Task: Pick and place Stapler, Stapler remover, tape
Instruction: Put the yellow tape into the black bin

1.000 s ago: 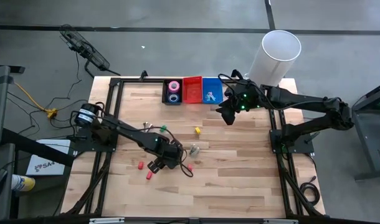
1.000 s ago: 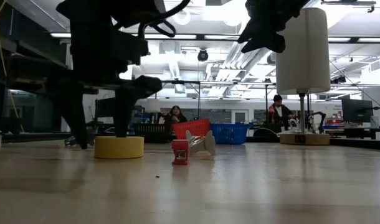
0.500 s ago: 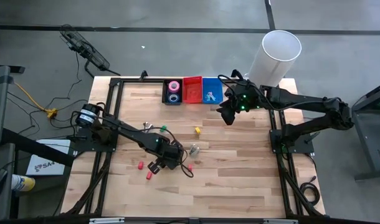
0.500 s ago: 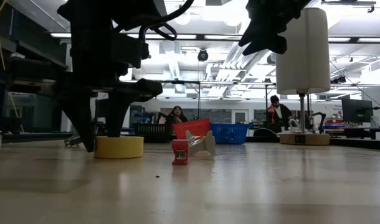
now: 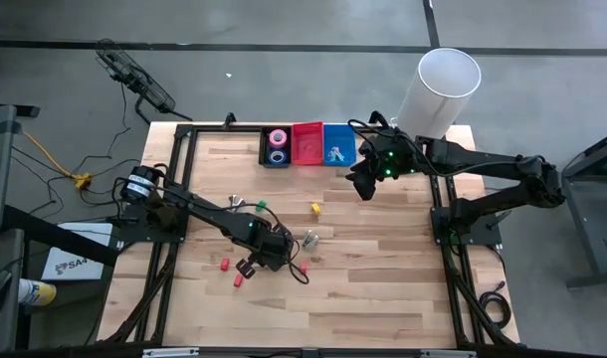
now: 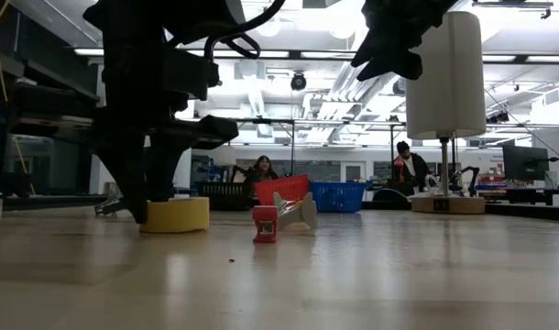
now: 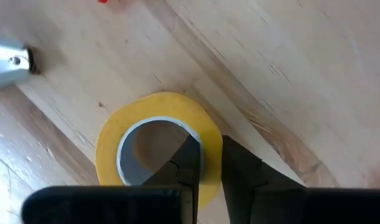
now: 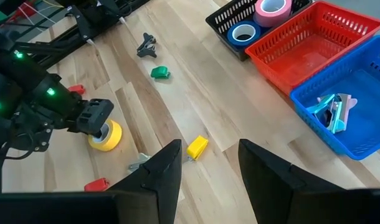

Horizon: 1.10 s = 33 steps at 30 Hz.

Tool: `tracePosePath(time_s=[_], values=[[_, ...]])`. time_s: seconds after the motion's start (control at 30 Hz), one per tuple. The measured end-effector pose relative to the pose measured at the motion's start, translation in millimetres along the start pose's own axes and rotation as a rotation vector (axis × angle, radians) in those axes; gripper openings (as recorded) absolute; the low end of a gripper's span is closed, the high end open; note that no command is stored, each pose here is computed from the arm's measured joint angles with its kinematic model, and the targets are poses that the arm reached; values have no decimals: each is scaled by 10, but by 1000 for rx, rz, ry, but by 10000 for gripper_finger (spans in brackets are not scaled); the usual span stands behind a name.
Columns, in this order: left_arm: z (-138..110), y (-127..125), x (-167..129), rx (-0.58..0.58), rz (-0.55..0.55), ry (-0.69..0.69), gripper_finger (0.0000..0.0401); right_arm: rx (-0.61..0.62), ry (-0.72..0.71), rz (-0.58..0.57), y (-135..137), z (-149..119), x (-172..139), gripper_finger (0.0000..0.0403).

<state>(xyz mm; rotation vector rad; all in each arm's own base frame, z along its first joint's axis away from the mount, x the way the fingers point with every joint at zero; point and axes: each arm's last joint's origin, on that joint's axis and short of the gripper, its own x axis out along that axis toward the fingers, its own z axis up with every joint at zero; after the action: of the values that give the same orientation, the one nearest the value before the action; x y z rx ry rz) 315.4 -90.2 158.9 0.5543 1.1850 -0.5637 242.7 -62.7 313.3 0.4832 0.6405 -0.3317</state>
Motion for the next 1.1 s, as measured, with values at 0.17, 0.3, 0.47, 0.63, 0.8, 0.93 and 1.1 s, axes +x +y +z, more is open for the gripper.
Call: tracePosePath(time_s=[0.17,0.3,0.47,0.63,0.8,0.93,1.1], values=[[2,2,-2,-149,0,-2,33,0,3,8,2,-1,0,149],[5,1,-48,-243,-6,-16,33,0,3,7,2,-1,0,149],[-36,117,-167,-431,23,-49,33,0,3,8,2,0,0,149],[-134,302,-325,-651,55,-97,33,0,3,8,3,0,-1,149],[-273,498,-511,-878,87,-154,33,-2,3,8,3,0,-1,149],[-394,642,-653,-1056,106,-207,33,-7,2,7,1,1,-1,149],[-563,811,-787,-1216,138,-253,33,-49,-19,-43,-39,19,-3,149]])
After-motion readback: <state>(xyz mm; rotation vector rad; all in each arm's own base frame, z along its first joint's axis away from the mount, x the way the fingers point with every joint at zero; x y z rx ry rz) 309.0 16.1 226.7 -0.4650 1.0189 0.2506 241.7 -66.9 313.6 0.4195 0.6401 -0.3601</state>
